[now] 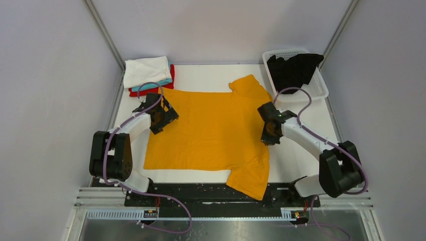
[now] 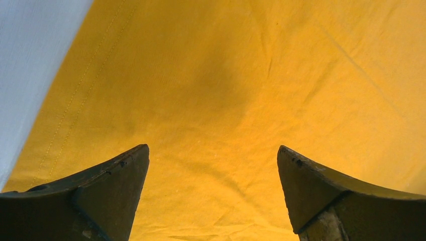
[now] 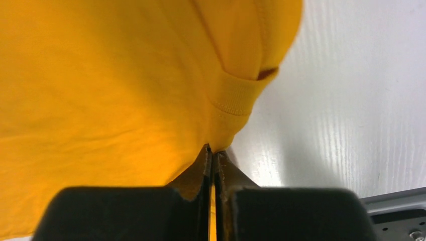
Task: Fold and stack the t-shirts
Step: Flatten out the tshirt
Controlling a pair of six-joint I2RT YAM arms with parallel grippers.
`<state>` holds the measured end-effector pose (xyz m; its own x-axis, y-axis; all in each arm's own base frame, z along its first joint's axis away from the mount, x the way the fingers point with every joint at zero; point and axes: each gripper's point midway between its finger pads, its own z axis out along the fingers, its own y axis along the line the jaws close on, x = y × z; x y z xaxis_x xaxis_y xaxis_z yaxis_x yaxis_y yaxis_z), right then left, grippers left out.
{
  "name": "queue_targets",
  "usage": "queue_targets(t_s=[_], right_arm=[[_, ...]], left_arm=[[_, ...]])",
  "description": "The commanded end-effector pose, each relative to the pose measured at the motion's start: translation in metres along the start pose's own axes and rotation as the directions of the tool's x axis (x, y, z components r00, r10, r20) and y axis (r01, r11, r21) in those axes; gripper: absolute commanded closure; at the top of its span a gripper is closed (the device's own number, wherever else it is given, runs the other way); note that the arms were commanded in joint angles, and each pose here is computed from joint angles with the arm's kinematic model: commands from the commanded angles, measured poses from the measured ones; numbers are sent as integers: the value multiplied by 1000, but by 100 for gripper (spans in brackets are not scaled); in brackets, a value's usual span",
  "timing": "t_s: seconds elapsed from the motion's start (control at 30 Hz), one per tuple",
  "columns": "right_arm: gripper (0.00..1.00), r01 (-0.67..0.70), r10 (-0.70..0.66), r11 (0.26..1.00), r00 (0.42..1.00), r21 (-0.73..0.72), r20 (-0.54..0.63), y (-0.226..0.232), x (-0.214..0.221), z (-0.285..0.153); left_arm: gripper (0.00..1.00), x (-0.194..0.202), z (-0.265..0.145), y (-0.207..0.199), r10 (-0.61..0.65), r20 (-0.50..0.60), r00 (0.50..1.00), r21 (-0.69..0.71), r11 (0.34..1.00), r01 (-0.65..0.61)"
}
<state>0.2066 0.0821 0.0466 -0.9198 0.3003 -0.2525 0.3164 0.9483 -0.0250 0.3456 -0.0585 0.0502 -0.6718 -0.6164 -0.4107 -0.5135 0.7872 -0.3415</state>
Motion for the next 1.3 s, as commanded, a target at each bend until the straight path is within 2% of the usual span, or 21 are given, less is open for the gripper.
queue_targets(t_s=[0.0, 0.2, 0.27, 0.43, 0.57, 0.67, 0.73, 0.8, 0.87, 0.93, 1.0, 1.17, 1.27], right_arm=[[96, 41, -45, 990, 998, 132, 31, 14, -15, -17], [92, 140, -139, 976, 990, 166, -17, 70, -32, 2], [87, 162, -163, 973, 987, 162, -10, 89, -35, 2], [57, 229, -233, 972, 970, 57, 64, 123, -33, -19], [23, 226, -217, 973, 961, -38, 169, 104, -31, -49], [6, 217, -194, 973, 952, -75, 238, 74, -22, -63], [1, 201, -178, 977, 954, -74, 243, 49, -11, -62], [0, 138, -124, 989, 973, -60, 196, 20, 4, -53], [2, 59, -50, 994, 994, -91, 100, 1, 27, -39], [10, -16, 19, 997, 999, -77, 45, -17, 43, -22], [19, -19, 20, 998, 1000, -63, 11, -26, 56, -9], [43, 36, -38, 993, 999, -113, -14, -9, 55, 7], [52, 56, -61, 995, 997, -80, -57, -7, 56, 15]], left_arm=[[1, -8, -1, -6, 4, 25, 1000, 10, 1000, -4], [1, -9, -3, -1, 12, 28, 1000, -20, 1000, -11], [1, -9, -3, 1, 14, 30, 999, -27, 1000, -13], [1, -10, -3, 3, 16, 28, 999, -44, 999, -15], [1, -10, -1, 4, 16, 28, 999, -46, 999, -15], [1, -10, 0, 2, 15, 23, 1000, -41, 999, -14], [1, -8, 1, 1, 13, 16, 1000, -35, 999, -13], [1, -8, 2, -1, 13, 12, 1000, -27, 1000, -13], [1, -7, 2, -1, 13, 8, 1000, -26, 1000, -12], [1, -8, 2, -3, 13, 10, 1000, -20, 1000, -13], [1, -8, 2, -4, 13, 10, 1000, -15, 1000, -13], [1, -6, 5, -4, 11, 1, 1000, -12, 1000, -11], [1, -5, 5, -3, 11, -1, 1000, -15, 1000, -11]])
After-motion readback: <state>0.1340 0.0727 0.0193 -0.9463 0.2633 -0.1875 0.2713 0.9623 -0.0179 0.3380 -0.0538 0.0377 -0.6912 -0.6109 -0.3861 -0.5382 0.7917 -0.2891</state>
